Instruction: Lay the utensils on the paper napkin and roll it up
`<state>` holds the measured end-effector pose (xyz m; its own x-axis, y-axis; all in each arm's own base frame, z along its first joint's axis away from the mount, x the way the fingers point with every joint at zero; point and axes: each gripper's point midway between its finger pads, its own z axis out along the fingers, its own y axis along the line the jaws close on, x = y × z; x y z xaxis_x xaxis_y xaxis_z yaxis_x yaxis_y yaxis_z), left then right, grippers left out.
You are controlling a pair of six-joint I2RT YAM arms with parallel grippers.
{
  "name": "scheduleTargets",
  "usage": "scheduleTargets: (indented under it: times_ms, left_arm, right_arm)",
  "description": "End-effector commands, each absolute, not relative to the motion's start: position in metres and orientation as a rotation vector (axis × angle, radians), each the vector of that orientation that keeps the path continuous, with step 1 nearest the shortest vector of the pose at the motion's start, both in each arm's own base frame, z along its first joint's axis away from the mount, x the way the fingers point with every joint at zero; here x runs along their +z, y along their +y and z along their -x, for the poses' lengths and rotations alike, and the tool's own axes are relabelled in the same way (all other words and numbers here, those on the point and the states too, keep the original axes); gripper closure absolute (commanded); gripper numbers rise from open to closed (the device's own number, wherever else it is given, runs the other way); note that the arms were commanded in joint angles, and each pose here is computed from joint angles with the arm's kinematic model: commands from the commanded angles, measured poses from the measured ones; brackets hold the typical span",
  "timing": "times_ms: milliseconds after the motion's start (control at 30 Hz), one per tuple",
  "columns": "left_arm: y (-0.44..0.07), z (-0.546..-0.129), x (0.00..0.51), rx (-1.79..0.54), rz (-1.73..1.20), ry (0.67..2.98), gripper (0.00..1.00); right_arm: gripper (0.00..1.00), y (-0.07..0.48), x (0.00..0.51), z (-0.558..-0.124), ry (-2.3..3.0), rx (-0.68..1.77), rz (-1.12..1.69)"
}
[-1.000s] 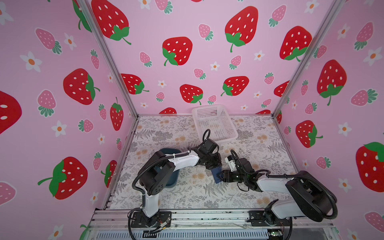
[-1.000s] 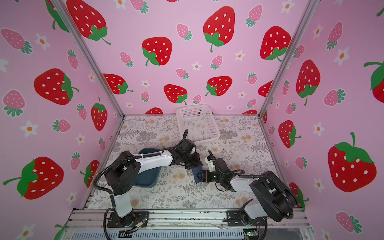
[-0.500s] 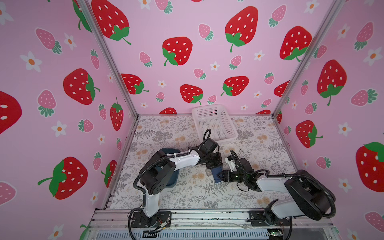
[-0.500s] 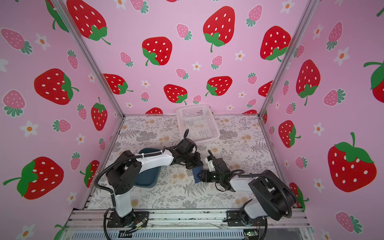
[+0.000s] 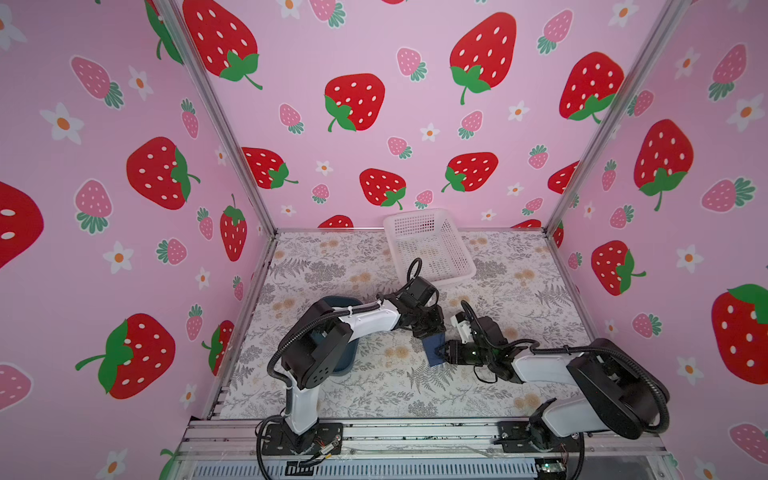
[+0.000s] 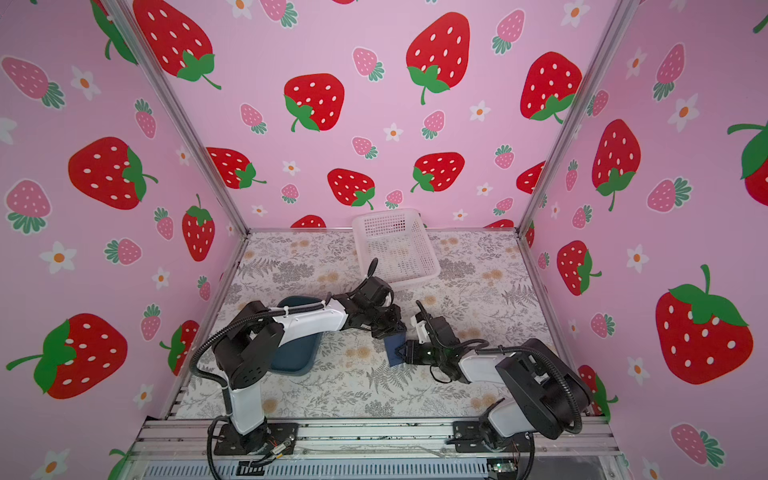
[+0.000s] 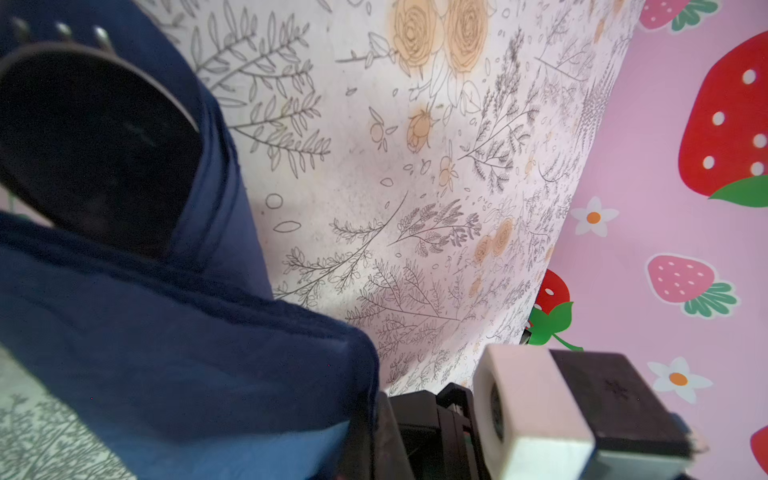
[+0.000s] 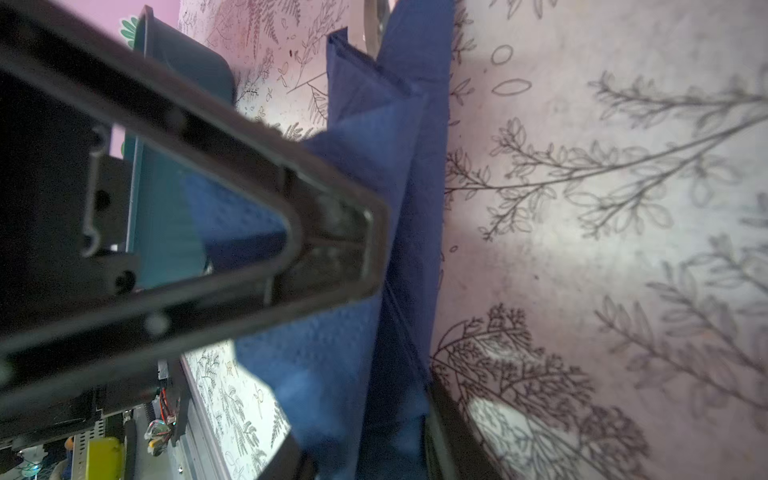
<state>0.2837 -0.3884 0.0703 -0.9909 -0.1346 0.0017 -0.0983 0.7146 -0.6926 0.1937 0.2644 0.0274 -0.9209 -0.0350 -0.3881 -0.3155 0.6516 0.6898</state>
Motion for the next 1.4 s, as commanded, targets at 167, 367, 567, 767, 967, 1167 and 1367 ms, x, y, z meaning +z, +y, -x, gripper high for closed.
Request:
scheduleTargets:
  times_ms: [167, 367, 567, 767, 967, 1167, 1367]
  left_arm:
    - [-0.397, -0.289, 0.087, -1.196, 0.143, 2.812, 0.87]
    - [-0.391, -0.291, 0.105, -1.176, 0.095, 2.766, 0.72]
    - [-0.368, -0.29, 0.109, -1.088, 0.12, 2.745, 0.68]
    - [-0.339, -0.288, 0.091, -1.023, 0.22, 2.765, 0.68]
    - [-0.335, -0.282, 0.069, -1.041, 0.27, 2.807, 0.76]
    - [-0.345, -0.281, 0.058, -1.072, 0.264, 2.842, 0.8]
    - [-0.355, -0.278, 0.05, -1.099, 0.249, 2.872, 0.83]
  right_arm:
    - [0.7, 0.249, 0.001, -0.178, 2.659, 1.078, 0.196]
    - [0.71, 0.246, -0.002, -0.178, 2.667, 1.064, 0.171]
    - [0.75, 0.246, -0.002, -0.178, 2.667, 1.065, 0.167]
    - [0.77, 0.244, -0.004, -0.177, 2.672, 1.064, 0.163]
    - [0.8, 0.244, -0.004, -0.177, 2.672, 1.064, 0.162]
    - [0.8, 0.244, -0.004, -0.176, 2.675, 1.065, 0.161]
    - [0.8, 0.244, -0.004, -0.176, 2.677, 1.066, 0.161]
